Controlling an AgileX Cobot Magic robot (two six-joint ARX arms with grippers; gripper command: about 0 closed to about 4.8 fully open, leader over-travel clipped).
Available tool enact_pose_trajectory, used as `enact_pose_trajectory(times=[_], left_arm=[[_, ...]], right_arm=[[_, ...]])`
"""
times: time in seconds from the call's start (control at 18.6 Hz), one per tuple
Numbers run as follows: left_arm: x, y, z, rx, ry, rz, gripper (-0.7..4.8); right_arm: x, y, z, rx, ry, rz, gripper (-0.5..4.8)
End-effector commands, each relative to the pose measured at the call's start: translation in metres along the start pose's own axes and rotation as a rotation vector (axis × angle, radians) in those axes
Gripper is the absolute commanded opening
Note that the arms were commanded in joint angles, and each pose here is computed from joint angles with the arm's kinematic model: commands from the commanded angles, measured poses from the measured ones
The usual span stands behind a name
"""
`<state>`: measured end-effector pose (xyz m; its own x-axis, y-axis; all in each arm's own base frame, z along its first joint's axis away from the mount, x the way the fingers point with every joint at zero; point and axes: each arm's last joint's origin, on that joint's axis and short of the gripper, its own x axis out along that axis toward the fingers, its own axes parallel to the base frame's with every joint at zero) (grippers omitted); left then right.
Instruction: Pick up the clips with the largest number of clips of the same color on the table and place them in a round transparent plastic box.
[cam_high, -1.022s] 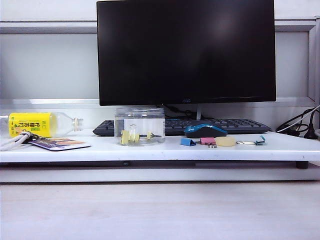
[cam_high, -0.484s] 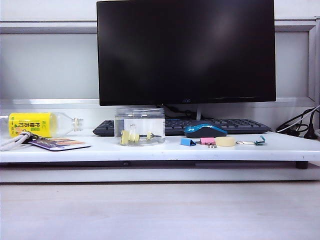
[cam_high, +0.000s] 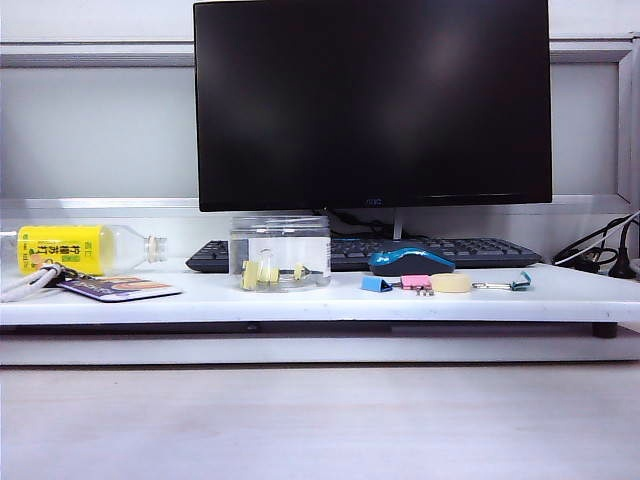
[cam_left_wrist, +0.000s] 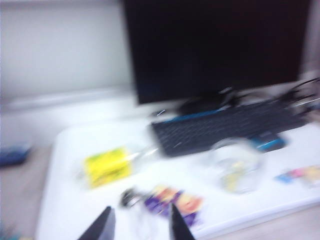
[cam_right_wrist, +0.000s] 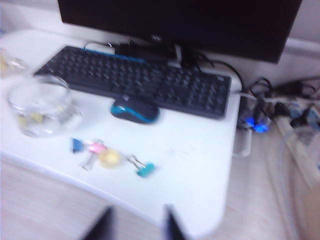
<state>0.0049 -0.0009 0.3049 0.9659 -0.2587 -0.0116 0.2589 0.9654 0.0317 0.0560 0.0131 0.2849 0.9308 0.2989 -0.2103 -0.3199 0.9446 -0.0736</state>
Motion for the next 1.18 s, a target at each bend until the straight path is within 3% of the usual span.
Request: enact_pose_trajectory(times=[0.05, 0.16, 0.32, 0.59, 0.7, 0.75, 0.86, 1.18], left_arm=[[0.011, 0.001, -0.013, -0.001, 0.041, 0.056, 1.48], [0.020, 0.000, -0.027, -0.003, 0.099, 0.046, 1.48], [0.024, 0.000, -0.030, -0.002, 0.091, 0.042, 1.49], [0.030, 0.000, -0.025, -0.033, -0.020, 0.031, 1.46], [0.037, -0.002, -0.030, -0.034, -0.048, -0.001, 0.70], [0.043, -0.003, -0.035, -0.040, -0.066, -0.041, 0.16], [0.052, -0.004, -0.044, -0.075, -0.091, -0.070, 0.13], [0.075, -0.006, -0.077, -0.067, -0.149, -0.065, 0.13]], right_arm=[[0.006, -0.003, -0.008, 0.007, 0.030, -0.081, 1.26], [0.010, -0.003, -0.014, 0.009, 0.052, -0.083, 1.26], [0.010, -0.002, -0.015, 0.010, 0.054, -0.082, 1.26], [0.010, -0.003, -0.007, 0.003, -0.038, -0.078, 1.25], [0.010, -0.003, -0.004, -0.002, -0.070, -0.058, 1.19], [0.010, -0.002, -0.002, -0.009, -0.093, -0.046, 1.01], [0.013, -0.002, -0.002, -0.015, -0.125, -0.028, 0.78], [0.035, -0.002, -0.027, 0.019, -0.159, -0.005, -0.01]])
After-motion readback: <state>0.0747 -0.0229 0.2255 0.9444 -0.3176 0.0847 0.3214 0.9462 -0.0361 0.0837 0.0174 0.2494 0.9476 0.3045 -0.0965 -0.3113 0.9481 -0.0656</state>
